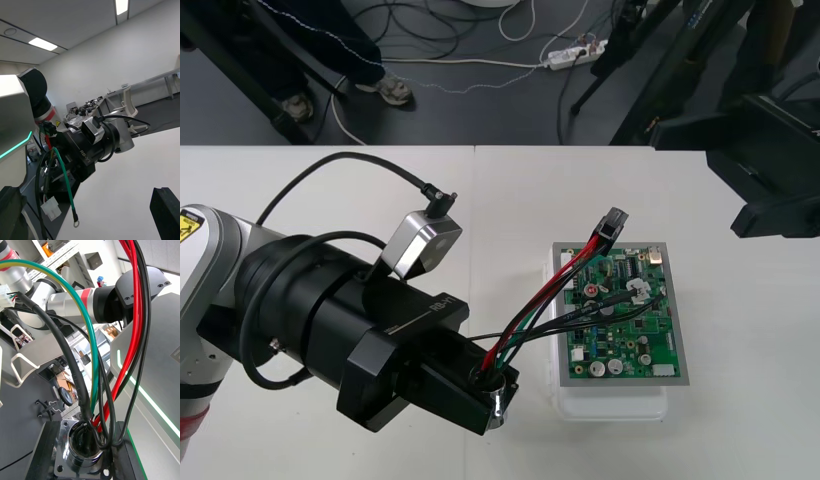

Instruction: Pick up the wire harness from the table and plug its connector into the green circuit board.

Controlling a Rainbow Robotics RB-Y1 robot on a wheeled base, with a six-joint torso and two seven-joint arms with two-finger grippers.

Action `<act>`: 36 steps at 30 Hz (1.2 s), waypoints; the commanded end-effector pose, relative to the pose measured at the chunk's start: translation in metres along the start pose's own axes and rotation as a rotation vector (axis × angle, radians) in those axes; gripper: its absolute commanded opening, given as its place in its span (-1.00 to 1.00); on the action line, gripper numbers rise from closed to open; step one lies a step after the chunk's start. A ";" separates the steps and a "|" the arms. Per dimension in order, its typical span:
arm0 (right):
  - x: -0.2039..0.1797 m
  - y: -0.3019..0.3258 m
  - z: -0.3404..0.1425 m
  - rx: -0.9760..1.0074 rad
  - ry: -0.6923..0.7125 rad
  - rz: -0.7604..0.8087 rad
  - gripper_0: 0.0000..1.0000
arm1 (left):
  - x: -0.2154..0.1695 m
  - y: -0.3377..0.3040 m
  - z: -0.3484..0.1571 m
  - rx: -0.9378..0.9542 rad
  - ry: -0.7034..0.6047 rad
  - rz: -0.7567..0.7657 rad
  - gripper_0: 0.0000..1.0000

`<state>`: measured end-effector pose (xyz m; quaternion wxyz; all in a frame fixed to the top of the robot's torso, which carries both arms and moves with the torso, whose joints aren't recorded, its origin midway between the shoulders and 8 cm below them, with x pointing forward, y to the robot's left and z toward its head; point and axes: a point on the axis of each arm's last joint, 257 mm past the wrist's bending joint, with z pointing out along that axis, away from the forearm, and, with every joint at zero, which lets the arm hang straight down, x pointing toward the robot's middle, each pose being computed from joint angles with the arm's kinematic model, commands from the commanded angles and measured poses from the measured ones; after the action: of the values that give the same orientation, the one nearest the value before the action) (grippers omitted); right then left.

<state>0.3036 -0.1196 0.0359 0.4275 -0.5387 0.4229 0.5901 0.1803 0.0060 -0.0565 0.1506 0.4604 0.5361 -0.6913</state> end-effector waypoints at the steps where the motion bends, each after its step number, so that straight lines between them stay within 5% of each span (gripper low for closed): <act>1: -0.009 0.008 0.020 -0.088 -0.025 0.022 1.00 | 0.010 -0.021 0.017 0.088 0.031 -0.053 -1.00; 22: -0.034 0.024 0.070 -0.251 -0.169 -0.040 1.00 | 0.021 -0.023 0.040 0.137 0.072 -0.079 -1.00; 36: -0.029 0.046 0.076 -0.354 -0.187 0.061 1.00 | 0.020 -0.021 0.040 0.130 0.067 -0.077 -1.00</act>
<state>0.2585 -0.0626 0.0642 0.3812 -0.5141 0.2901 0.7115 0.1512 -0.0112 -0.0654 0.1031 0.4696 0.5167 -0.7084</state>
